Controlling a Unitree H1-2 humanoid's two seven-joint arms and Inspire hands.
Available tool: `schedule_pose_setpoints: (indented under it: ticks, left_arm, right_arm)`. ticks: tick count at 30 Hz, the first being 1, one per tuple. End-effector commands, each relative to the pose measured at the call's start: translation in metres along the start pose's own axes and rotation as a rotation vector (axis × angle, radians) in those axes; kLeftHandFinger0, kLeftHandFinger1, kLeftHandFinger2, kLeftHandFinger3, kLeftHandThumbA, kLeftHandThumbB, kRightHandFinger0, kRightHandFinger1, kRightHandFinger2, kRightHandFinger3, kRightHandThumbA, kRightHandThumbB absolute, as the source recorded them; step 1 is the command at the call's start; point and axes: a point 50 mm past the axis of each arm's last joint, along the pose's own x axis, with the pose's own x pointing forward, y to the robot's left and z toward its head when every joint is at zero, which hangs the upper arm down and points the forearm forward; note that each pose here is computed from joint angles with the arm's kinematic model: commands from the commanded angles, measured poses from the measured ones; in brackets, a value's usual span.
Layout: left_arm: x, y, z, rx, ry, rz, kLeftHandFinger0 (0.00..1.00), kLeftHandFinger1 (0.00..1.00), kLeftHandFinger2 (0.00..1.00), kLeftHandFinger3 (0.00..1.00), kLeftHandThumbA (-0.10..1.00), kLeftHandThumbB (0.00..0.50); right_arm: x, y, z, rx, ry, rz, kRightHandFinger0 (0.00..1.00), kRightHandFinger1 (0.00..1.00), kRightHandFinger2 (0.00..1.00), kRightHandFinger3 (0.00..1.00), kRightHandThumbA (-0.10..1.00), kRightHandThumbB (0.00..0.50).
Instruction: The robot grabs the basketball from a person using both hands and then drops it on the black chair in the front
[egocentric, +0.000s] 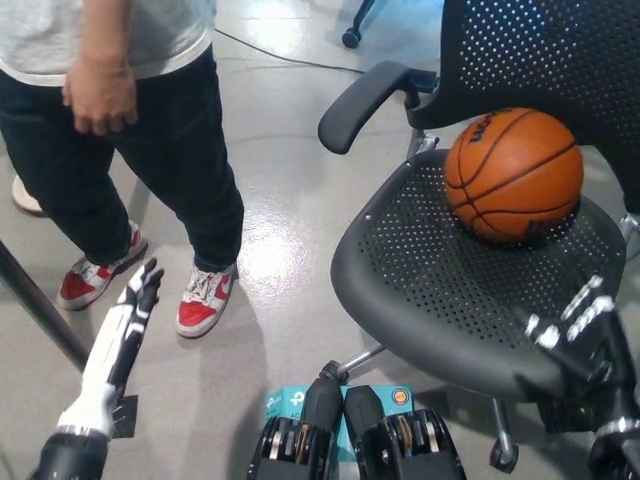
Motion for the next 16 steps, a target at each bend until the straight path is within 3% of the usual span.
schedule_pose_setpoints:
  ticks: [1, 8, 10, 16]
  left_arm:
    - [-0.007, 0.005, -0.01, -0.047, -0.056, 0.057, 1.0, 1.0, 1.0, 1.0, 1.0, 0.048]
    - [-0.01, 0.001, -0.022, -0.084, -0.018, 0.059, 1.0, 1.0, 1.0, 1.0, 0.97, 0.013]
    - [-0.015, 0.0, -0.029, -0.107, 0.01, 0.054, 1.0, 1.0, 1.0, 1.0, 0.96, 0.042]
    - [-0.022, -0.001, -0.035, -0.113, 0.025, 0.046, 1.0, 1.0, 1.0, 1.0, 0.95, 0.024]
  right_arm:
    - [-0.009, 0.015, -0.008, 0.009, -0.054, 0.13, 1.0, 1.0, 1.0, 1.0, 1.0, 0.157]
    - [-0.018, 0.019, -0.016, -0.033, -0.046, 0.181, 1.0, 1.0, 1.0, 1.0, 1.0, 0.175]
    - [-0.022, 0.017, -0.018, -0.05, -0.042, 0.197, 1.0, 1.0, 1.0, 1.0, 1.0, 0.15]
    - [-0.029, 0.011, -0.022, -0.031, -0.033, 0.184, 1.0, 1.0, 1.0, 1.0, 1.0, 0.136]
